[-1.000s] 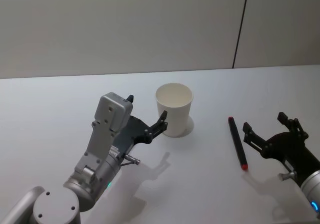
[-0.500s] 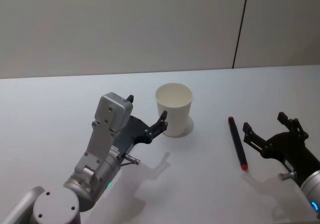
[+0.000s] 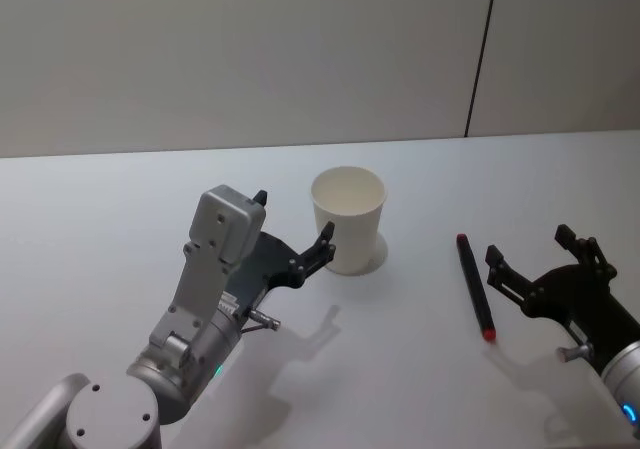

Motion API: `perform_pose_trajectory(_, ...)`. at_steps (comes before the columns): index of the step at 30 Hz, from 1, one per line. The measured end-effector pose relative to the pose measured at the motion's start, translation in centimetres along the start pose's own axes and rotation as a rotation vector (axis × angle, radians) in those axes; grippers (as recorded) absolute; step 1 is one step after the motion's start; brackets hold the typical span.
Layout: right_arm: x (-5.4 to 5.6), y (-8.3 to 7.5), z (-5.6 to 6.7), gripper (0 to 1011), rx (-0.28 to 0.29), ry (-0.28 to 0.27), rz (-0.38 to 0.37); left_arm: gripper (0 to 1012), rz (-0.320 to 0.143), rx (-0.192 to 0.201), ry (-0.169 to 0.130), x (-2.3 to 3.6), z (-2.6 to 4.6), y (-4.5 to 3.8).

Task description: Place the pen into the pen holder.

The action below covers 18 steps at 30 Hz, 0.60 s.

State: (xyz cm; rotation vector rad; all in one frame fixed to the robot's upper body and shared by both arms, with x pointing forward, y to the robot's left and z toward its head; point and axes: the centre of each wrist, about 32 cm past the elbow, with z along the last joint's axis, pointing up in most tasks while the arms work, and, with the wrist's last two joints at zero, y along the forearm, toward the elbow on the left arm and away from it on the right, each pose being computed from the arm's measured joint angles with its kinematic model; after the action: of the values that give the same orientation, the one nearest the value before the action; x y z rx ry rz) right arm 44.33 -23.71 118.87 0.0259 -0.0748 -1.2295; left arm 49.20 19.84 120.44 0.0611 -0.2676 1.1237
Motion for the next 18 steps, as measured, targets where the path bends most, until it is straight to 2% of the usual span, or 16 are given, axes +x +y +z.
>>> perform_pose_trajectory(18,0.0,0.07,0.05,1002,0.002,0.0,0.001,1000,0.0,0.0,0.0,0.0,0.0,0.0)
